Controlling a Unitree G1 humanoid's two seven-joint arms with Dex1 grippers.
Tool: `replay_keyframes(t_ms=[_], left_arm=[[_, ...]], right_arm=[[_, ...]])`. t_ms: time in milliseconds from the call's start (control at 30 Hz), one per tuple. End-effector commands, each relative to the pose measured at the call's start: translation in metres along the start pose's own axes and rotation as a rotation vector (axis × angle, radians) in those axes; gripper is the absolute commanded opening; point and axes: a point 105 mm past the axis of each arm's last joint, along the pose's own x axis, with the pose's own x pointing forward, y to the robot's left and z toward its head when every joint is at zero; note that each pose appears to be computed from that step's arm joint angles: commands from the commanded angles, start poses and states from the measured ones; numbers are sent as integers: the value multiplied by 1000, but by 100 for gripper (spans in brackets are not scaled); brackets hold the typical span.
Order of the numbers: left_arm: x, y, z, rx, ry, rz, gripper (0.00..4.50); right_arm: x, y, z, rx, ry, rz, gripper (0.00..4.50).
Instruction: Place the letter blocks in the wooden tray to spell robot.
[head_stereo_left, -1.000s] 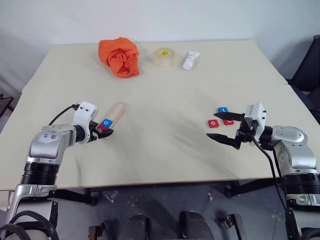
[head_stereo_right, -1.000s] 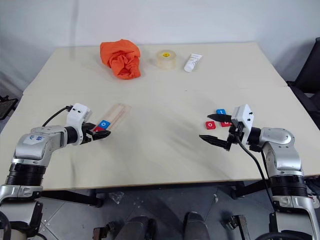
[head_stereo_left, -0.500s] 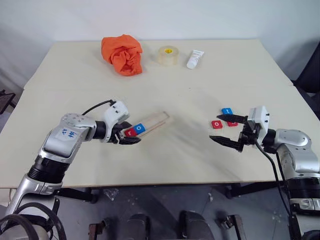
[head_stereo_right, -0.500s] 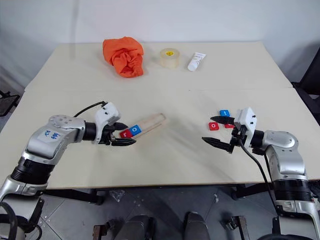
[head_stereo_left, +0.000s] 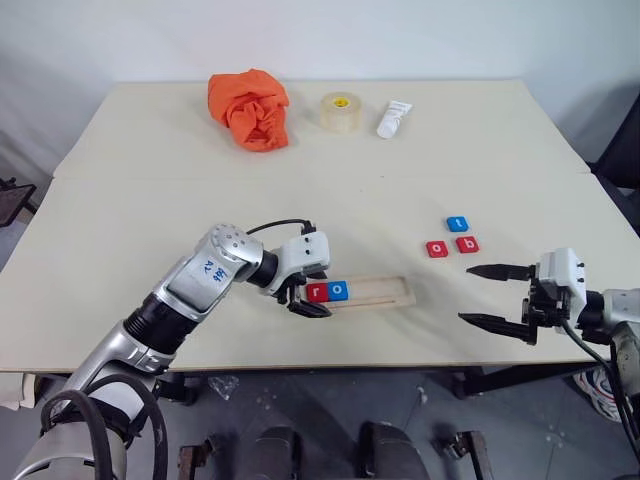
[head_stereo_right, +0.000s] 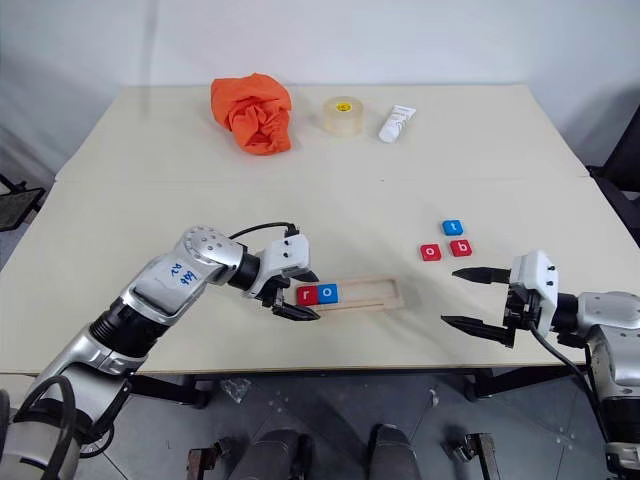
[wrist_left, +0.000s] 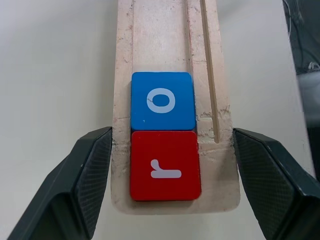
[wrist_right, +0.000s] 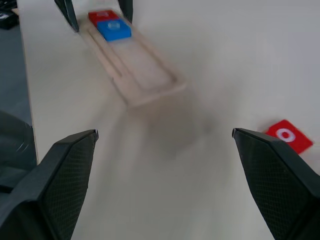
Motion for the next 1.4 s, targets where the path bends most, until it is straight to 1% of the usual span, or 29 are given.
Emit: replay_keyframes(t_ms=[33,167,400,433,467,633,700,767,833,867,933,1000,1067,1100,1167,1233,1300,1333,1400], left_arm=[[4,2,10,90,0,2,342],[10,8,8,112,13,6,342],[13,2,14,110,-15,-42,342],[13,2,15,95,-26,-49,414],[12,3,15,91,-27,-40,442],[1,9,17,116,-61,23,447],[-7,11,20,112,-104,52,447],[-20,12,20,100,-159,77,447],[-34,15,23,84,-250,112,447],[-43,16,22,79,-317,133,447],[-55,17,14,77,-369,158,447],[-65,15,7,91,-423,171,447],[-73,11,-6,96,-479,176,447],[-80,7,-8,93,-576,164,447],[-88,2,-11,101,-691,157,447],[-89,-6,-23,119,-701,135,447],[-94,-14,-32,134,-775,115,447],[-95,-16,-37,131,-791,114,447],[-94,-19,-46,133,-776,97,447]], right_arm=[[-8,1,11,-45,-26,-32,450],[-9,5,11,-37,-33,-61,450],[-11,8,11,-31,-29,-93,450],[-11,7,11,-32,-29,-96,450],[-10,6,12,-33,-30,-100,450],[-10,-2,18,-37,-49,-150,450],[-12,-7,19,-33,-54,-184,450],[-14,-15,17,-9,-43,-253,450],[-17,-23,11,25,-8,-331,450],[-19,-28,9,41,-5,-386,450],[-21,-35,4,96,0,-474,450],[-21,-37,2,134,-7,-516,450],[-20,-37,-1,176,-4,-554,450],[-18,-38,-3,209,-12,-582,450],[-17,-39,-4,248,-19,-613,450],[-17,-39,0,237,-34,-643,450],[-16,-34,3,243,-30,-654,450],[-17,-32,4,248,-29,-660,450],[-18,-28,8,254,-29,-673,450]])
